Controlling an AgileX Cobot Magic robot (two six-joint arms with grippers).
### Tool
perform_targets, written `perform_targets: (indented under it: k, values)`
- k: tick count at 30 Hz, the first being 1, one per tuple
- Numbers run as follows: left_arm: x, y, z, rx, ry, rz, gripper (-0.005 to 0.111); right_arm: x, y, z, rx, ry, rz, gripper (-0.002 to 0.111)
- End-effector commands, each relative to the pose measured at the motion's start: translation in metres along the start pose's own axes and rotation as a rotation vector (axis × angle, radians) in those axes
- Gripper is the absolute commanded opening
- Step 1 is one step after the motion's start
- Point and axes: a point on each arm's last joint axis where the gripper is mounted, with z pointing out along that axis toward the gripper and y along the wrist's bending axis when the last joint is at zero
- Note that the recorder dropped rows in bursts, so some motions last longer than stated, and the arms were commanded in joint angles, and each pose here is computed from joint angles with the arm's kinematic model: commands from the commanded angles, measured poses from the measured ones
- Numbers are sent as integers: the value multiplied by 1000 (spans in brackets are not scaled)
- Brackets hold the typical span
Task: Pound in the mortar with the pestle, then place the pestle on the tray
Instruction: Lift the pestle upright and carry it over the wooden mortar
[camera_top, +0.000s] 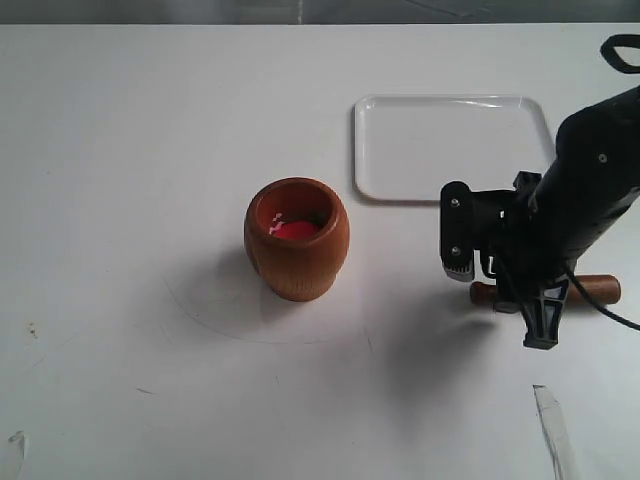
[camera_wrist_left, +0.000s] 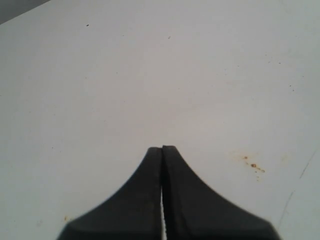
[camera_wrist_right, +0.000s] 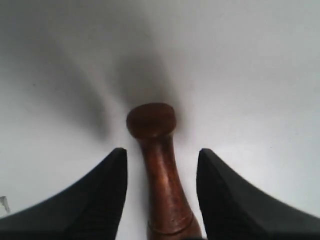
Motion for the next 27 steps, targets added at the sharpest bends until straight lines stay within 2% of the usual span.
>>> perform_targets:
  k: [1,3,9,11,14,21,25,27]
  values:
    - [0,-1,0,8,-7,-12,0,1,0,4,1,12,-5,41]
    - [0,-1,0,8,-7,-12,0,1,0,6,-4,16,-6,35]
    - [0,-1,0,8,-7,-12,0,5,-1,11,-4,70,-32,0]
    - [0,-1,0,8,-7,-12,0,6,-5,11,36,87,35,0]
    - [0,-1,0,8,-7,-12,0,-6,-21,-6,154,-25,187,0]
    - [0,-1,0,8,-7,-12,0,-24,-36,-61,485,-496,379,0]
    - [0,-1,0,8,-7,-12,0,-17,-33,-77,702,-752,512,0]
    - [0,-1,0,8,-7,-12,0,-6,-26,-81,812,-877,627,0]
